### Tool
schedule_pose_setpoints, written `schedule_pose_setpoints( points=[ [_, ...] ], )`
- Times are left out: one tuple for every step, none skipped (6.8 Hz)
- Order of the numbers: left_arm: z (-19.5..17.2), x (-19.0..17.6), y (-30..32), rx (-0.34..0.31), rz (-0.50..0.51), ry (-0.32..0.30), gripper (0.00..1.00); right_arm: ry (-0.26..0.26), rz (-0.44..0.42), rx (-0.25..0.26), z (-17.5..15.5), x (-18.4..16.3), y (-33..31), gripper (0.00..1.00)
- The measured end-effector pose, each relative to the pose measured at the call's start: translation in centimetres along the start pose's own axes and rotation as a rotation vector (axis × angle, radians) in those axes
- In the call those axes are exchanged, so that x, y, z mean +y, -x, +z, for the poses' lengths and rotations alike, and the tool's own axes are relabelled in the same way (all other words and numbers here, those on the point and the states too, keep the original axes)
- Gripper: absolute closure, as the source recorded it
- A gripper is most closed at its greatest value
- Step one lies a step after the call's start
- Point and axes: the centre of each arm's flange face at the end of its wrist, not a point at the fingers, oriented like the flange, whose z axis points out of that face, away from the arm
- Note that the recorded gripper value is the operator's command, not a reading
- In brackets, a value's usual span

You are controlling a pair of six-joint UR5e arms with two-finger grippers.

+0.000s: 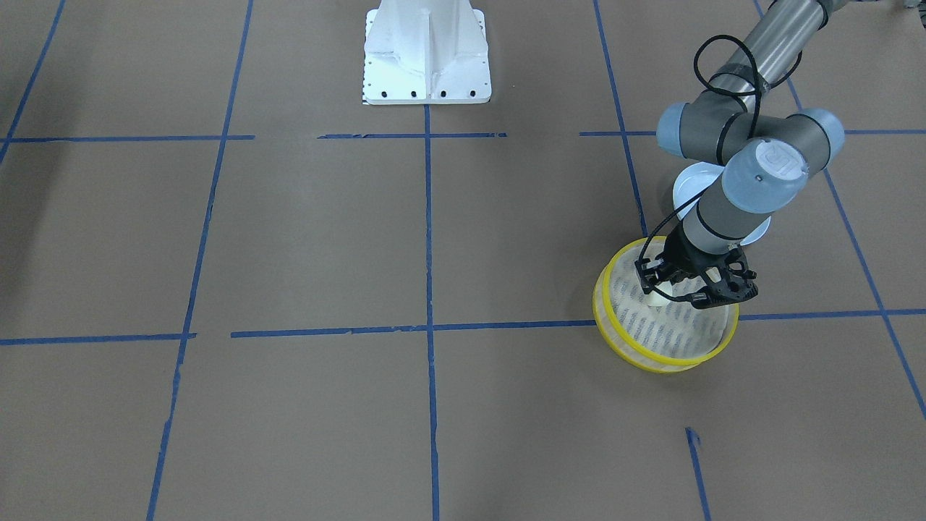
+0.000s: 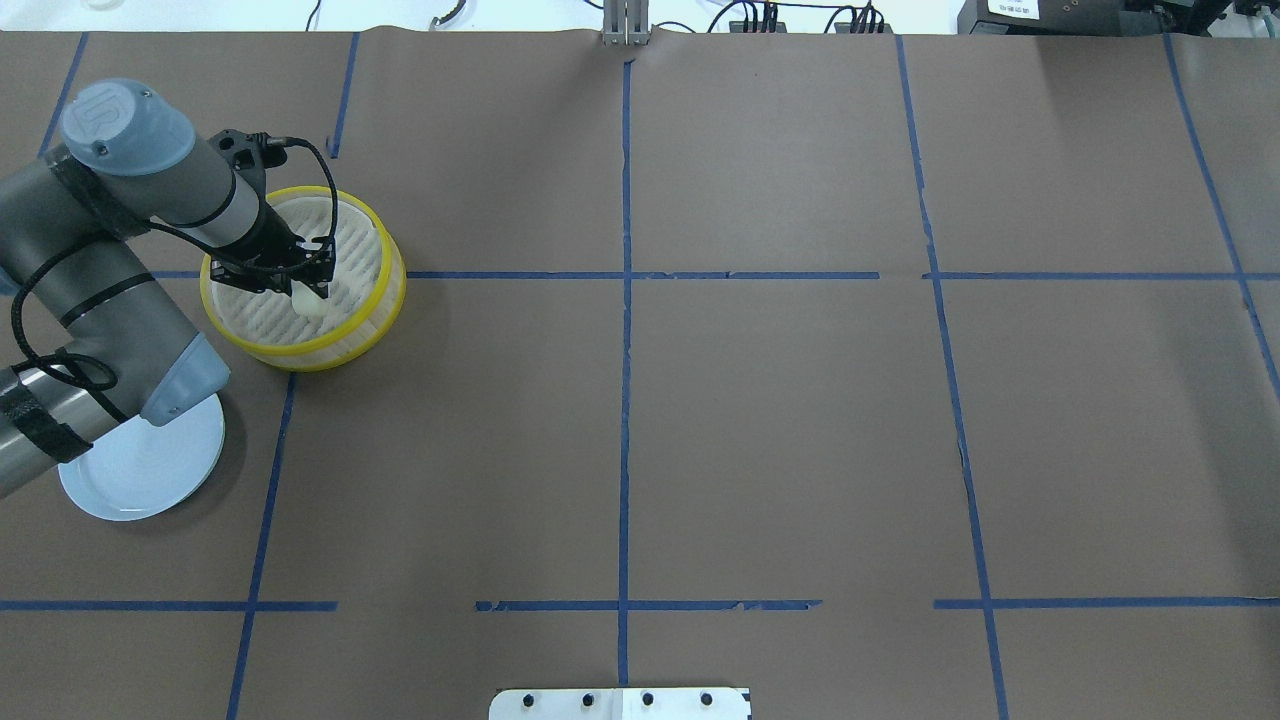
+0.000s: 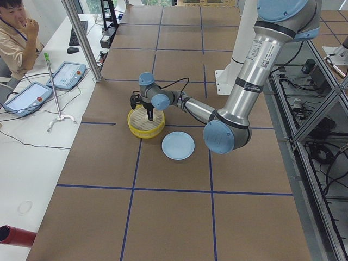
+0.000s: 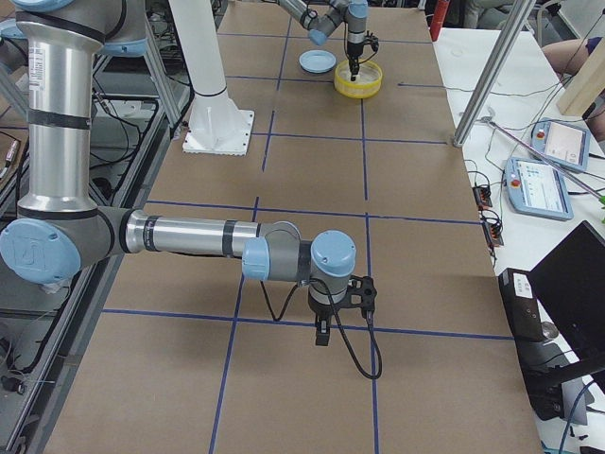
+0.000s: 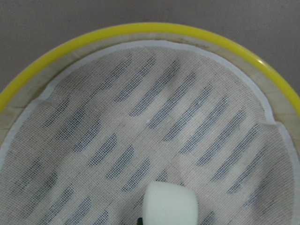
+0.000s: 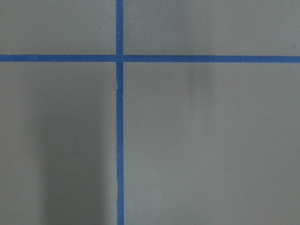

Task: Place bun in steamer

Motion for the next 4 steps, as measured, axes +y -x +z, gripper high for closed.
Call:
schedule_pose_setpoints(
  points=[
    [-0.3,-0.1,0.1,0.003,0.004,-0.006,0.00,0.000,0.000,0.000,0.0,0.0,0.0,0.00],
    [-1.7,-1.0,0.5,0.012,0.003,-0.025,0.00,0.000,0.000,0.000,0.0,0.0,0.0,0.00],
    [-4.9,-2.9,2.1,0.030,0.012,-0.069,0.00,0.000,0.000,0.000,0.0,0.0,0.0,0.00],
    [-8.8,-4.5,5.2,0.031,0.049,-0.101,0.00,0.000,0.000,0.000,0.0,0.0,0.0,0.00]
  ],
)
